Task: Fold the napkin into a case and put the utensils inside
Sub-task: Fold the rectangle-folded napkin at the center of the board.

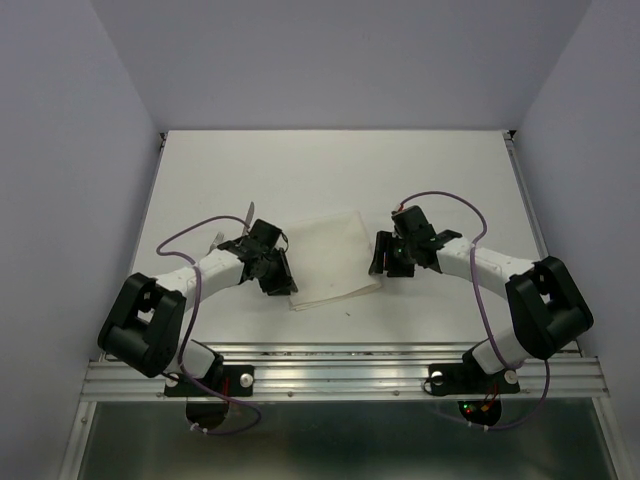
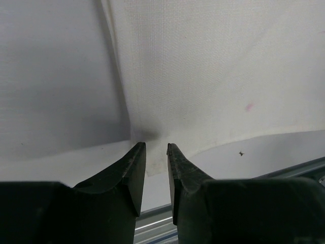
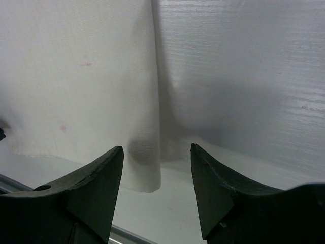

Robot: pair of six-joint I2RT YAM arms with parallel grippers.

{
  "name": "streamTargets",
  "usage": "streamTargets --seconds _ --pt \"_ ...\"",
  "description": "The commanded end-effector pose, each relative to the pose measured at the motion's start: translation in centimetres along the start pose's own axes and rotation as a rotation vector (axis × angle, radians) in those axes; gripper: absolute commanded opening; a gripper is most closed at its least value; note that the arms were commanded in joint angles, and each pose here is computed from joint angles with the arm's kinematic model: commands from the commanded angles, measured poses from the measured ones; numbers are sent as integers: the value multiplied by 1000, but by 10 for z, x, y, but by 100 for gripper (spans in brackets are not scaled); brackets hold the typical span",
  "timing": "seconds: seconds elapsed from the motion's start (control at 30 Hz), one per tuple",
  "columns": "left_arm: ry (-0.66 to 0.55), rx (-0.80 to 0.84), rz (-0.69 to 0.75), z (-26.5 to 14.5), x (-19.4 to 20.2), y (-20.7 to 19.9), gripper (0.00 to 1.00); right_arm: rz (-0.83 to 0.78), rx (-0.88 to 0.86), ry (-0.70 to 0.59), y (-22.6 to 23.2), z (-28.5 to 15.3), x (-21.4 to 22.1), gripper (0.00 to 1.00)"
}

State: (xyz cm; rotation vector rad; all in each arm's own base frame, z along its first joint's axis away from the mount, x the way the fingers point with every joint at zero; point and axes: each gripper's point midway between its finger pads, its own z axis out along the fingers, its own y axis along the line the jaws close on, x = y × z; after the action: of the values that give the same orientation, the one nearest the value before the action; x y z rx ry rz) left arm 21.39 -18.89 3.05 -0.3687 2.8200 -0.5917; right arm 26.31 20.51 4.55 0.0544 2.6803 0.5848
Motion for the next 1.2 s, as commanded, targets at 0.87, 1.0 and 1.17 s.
streamTargets --seconds 0.87,1.0,1.17 --pt "56 -26 22 7 22 2 34 -9 -35 -16 10 4 -10 61" --pt "63 -32 29 9 24 3 39 -9 -36 -15 10 4 -10 61" --pt "54 -26 28 11 21 1 38 -7 -34 -14 10 4 -9 60"
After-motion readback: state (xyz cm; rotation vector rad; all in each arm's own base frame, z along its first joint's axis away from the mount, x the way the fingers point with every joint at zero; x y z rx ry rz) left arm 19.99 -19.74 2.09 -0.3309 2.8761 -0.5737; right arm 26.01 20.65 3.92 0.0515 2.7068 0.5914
